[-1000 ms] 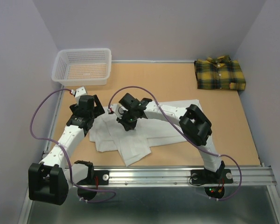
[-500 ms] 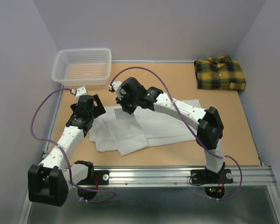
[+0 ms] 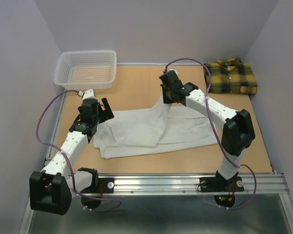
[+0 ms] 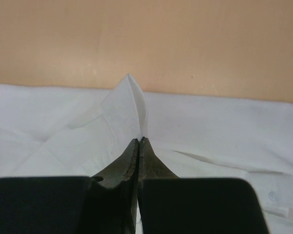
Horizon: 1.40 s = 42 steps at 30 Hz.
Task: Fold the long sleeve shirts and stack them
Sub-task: Fold the shirt
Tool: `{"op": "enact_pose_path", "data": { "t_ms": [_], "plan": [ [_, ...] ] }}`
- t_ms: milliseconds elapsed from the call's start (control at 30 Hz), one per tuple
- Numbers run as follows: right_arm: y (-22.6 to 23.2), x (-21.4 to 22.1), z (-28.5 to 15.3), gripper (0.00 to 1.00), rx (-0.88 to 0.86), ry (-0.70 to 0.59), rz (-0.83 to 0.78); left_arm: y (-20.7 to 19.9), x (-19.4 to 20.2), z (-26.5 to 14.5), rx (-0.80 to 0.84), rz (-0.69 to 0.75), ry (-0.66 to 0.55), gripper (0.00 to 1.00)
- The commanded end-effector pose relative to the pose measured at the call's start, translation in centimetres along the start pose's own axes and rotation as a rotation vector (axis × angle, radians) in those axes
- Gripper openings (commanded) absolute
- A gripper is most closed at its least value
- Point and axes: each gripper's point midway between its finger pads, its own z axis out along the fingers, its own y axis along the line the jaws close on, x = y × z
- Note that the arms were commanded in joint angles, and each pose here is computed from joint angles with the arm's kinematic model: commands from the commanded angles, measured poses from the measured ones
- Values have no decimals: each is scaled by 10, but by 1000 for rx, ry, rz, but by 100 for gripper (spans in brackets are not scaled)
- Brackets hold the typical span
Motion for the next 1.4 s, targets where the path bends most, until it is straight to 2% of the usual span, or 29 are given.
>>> {"op": "enact_pose_path", "data": {
  "t_ms": [0,267,567,933,1367],
  "plan": [
    [-34,0,-11,1,110,-46,174,-10,-8,2,47,16,-14,97],
    [-89,34,-9,1,257,-12,302,-14,2,6,70,23,31,97],
    [-130,67,-11,1,358,2,425,-14,6,8,66,24,47,97],
    [-163,103,-13,1,453,-9,534,-12,5,8,55,23,46,97],
    [-181,120,-9,2,498,-21,558,-12,8,9,56,23,58,97]
  ]
}}
